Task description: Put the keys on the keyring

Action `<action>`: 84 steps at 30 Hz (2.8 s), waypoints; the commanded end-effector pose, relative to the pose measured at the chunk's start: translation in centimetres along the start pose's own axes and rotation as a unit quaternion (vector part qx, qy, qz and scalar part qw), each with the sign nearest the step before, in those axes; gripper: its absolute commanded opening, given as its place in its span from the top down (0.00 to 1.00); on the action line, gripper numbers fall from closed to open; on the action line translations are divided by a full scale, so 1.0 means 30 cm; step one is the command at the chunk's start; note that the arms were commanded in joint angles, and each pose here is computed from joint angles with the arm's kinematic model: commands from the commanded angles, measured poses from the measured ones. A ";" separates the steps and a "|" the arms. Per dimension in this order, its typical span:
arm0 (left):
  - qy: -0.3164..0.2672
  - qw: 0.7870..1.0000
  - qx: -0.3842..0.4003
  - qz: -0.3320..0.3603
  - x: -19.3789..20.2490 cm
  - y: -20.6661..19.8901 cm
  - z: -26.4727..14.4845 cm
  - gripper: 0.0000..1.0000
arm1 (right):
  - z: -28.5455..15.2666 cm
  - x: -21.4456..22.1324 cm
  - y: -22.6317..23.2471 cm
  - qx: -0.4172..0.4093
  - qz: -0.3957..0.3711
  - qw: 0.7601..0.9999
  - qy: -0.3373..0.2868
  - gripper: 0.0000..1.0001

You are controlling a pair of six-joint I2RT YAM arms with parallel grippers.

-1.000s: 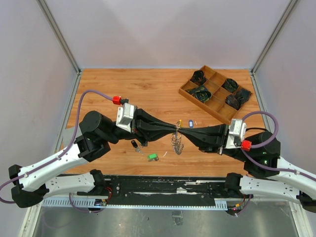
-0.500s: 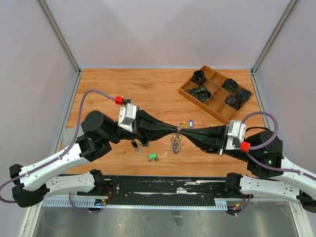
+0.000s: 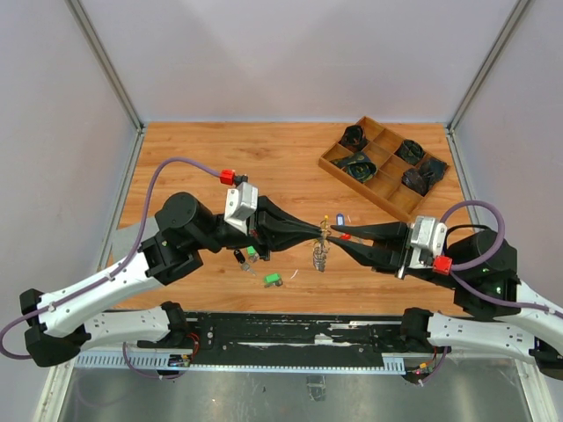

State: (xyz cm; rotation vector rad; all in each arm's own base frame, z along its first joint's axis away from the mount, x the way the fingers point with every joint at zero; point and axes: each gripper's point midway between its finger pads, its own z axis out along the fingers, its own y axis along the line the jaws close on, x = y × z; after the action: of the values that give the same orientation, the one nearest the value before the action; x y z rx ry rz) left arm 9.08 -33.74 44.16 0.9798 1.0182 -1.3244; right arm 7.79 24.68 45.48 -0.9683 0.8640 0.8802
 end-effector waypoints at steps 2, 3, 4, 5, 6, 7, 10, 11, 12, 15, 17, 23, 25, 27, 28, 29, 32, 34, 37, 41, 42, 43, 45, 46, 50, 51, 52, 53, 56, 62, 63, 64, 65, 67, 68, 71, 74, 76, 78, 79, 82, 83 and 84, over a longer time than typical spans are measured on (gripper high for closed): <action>-0.001 1.000 -0.006 0.024 -0.066 0.000 0.002 0.99 | -0.036 -0.034 -0.033 0.011 -0.025 0.999 0.020 0.77; 0.009 1.000 -0.011 0.024 -0.058 0.008 0.003 0.99 | -0.043 -0.032 -0.036 0.010 -0.031 0.999 0.030 0.76; 0.022 0.999 -0.017 0.025 -0.048 0.017 0.002 0.99 | -0.052 -0.031 -0.039 0.009 -0.032 0.999 0.042 0.75; 0.036 0.999 -0.024 0.026 -0.035 0.026 0.001 1.00 | -0.062 -0.031 -0.045 0.011 -0.029 0.998 0.055 0.74; 0.049 0.998 -0.031 0.027 -0.024 0.036 -0.001 1.00 | -0.074 -0.028 -0.050 0.011 -0.027 0.997 0.072 0.72; 0.063 0.997 -0.036 0.029 -0.014 0.043 -0.006 0.99 | -0.086 -0.022 -0.051 0.009 -0.026 0.996 0.090 0.71; 0.090 0.994 -0.052 0.031 0.010 0.060 -0.021 0.99 | -0.116 0.007 -0.041 -0.006 -0.022 0.990 0.140 0.67; 0.097 0.993 -0.056 0.032 0.015 0.066 -0.026 0.99 | -0.123 0.020 -0.037 -0.011 -0.019 0.988 0.155 0.66; 0.105 0.992 -0.061 0.031 0.024 0.071 -0.030 0.99 | -0.129 0.030 -0.031 -0.016 -0.017 0.985 0.168 0.65; 0.127 0.989 -0.066 0.029 0.051 0.080 -0.034 1.00 | -0.126 0.067 -0.014 -0.029 -0.006 0.979 0.202 0.64; 0.137 0.988 -0.066 0.027 0.064 0.083 -0.033 1.00 | -0.119 0.091 -0.004 -0.037 -0.001 0.975 0.221 0.64; 0.157 0.985 -0.067 0.022 0.094 0.089 -0.034 1.00 | -0.090 0.130 0.002 -0.041 0.001 0.969 0.243 0.63; 0.160 0.985 -0.066 0.022 0.100 0.089 -0.035 0.99 | -0.088 0.140 -0.003 -0.037 0.000 0.968 0.248 0.63; 0.164 0.984 -0.066 0.021 0.103 0.089 -0.035 1.00 | -0.087 0.147 -0.007 -0.032 0.000 0.968 0.251 0.63; 0.166 0.984 -0.065 0.021 0.107 0.089 -0.035 1.00 | -0.087 0.149 -0.011 -0.028 -0.001 0.967 0.252 0.63; 0.169 0.983 -0.064 0.021 0.111 0.090 -0.036 1.00 | -0.088 0.151 -0.015 -0.025 -0.002 0.967 0.253 0.63; 0.174 0.983 -0.059 0.023 0.118 0.086 -0.035 0.99 | -0.090 0.160 -0.027 -0.015 -0.004 0.966 0.259 0.63; 0.178 0.982 -0.055 0.024 0.124 0.084 -0.034 0.99 | -0.092 0.167 -0.032 -0.009 -0.005 0.965 0.264 0.63; 0.177 0.983 -0.046 0.027 0.121 0.075 -0.034 0.99 | -0.091 0.178 -0.031 -0.007 -0.002 0.963 0.270 0.63; 0.179 0.983 -0.034 0.028 0.123 0.062 -0.034 1.00 | -0.083 0.193 -0.015 -0.016 0.011 0.959 0.282 0.62; 0.181 0.982 -0.032 0.028 0.126 0.061 -0.035 0.99 | -0.081 0.194 -0.010 -0.018 0.015 0.959 0.282 0.62; 0.182 0.982 -0.031 0.028 0.126 0.060 -0.036 0.99 | -0.079 0.192 -0.005 -0.022 0.018 0.959 0.281 0.62; 0.184 0.982 -0.029 0.030 0.128 0.057 -0.039 1.00 | -0.077 0.191 0.006 -0.029 0.025 0.959 0.279 0.62; 0.185 0.982 -0.028 0.030 0.128 0.056 -0.040 1.00 | -0.076 0.191 0.009 -0.031 0.027 0.959 0.280 0.62; 0.187 0.982 -0.019 0.032 0.128 0.046 -0.041 1.00 | -0.074 0.204 0.018 -0.035 0.034 0.956 0.289 0.62; 0.189 0.981 -0.018 0.032 0.131 0.045 -0.043 1.00 | -0.073 0.205 0.019 -0.035 0.036 0.956 0.290 0.62; 0.190 0.981 -0.017 0.032 0.132 0.044 -0.044 0.99 | -0.072 0.205 0.018 -0.034 0.038 0.956 0.290 0.62; 0.191 0.981 -0.016 0.033 0.132 0.044 -0.045 0.99 | -0.071 0.204 0.016 -0.032 0.040 0.956 0.290 0.62; 0.193 0.981 -0.016 0.034 0.133 0.043 -0.046 1.00 | -0.067 0.198 0.023 -0.037 0.054 0.956 0.287 0.62; 0.198 0.980 -0.015 0.033 0.140 0.042 -0.050 0.99 | -0.063 0.195 0.018 -0.036 0.083 0.954 0.284 0.63; 0.198 0.980 -0.015 0.034 0.140 0.042 -0.050 0.99 | -0.062 0.196 0.015 -0.036 0.091 0.954 0.283 0.63; 0.198 0.979 -0.015 0.033 0.140 0.041 -0.051 0.99 | -0.062 0.197 0.014 -0.037 0.101 0.953 0.283 0.63; 0.198 0.980 -0.015 0.033 0.140 0.041 -0.052 0.99 | -0.061 0.194 0.014 -0.040 0.112 0.953 0.280 0.63; 0.199 0.979 -0.016 0.034 0.142 0.043 -0.051 0.99 | -0.059 0.191 0.013 -0.046 0.135 0.951 0.275 0.64; 0.199 0.979 -0.016 0.033 0.142 0.044 -0.052 0.99 | -0.057 0.184 0.012 -0.049 0.145 0.951 0.268 0.65; 0.199 0.979 -0.017 0.033 0.142 0.045 -0.053 1.00 | -0.053 0.171 0.017 -0.059 0.160 0.951 0.257 0.66; 0.200 0.979 -0.018 0.034 0.143 0.045 -0.052 1.00 | -0.048 0.172 0.034 -0.073 0.166 0.950 0.255 0.66; 0.200 0.979 -0.017 0.033 0.144 0.045 -0.051 0.99 | -0.044 0.175 0.040 -0.080 0.168 0.949 0.255 0.67; 0.200 0.979 -0.018 0.033 0.145 0.047 -0.051 0.99 | -0.041 0.181 0.042 -0.081 0.168 0.948 0.257 0.69; 0.201 0.979 -0.017 0.033 0.145 0.046 -0.050 0.99 | -0.039 0.185 0.041 -0.081 0.167 0.948 0.258 0.70; 0.201 0.979 -0.014 0.033 0.146 0.042 -0.050 1.00 | -0.036 0.189 0.035 -0.078 0.164 0.949 0.259 0.73; 0.201 0.979 -0.013 0.033 0.145 0.041 -0.050 0.99 | -0.036 0.192 0.032 -0.076 0.162 0.949 0.260 0.74; 0.201 0.979 -0.012 0.033 0.146 0.041 -0.050 0.99 | -0.037 0.197 0.031 -0.074 0.162 0.949 0.262 0.74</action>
State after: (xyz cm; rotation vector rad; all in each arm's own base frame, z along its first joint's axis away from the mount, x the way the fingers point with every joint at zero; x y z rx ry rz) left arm 10.78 -33.41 37.57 1.2827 1.3567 -1.0554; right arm 8.51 25.27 38.59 -1.2719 1.4831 0.9910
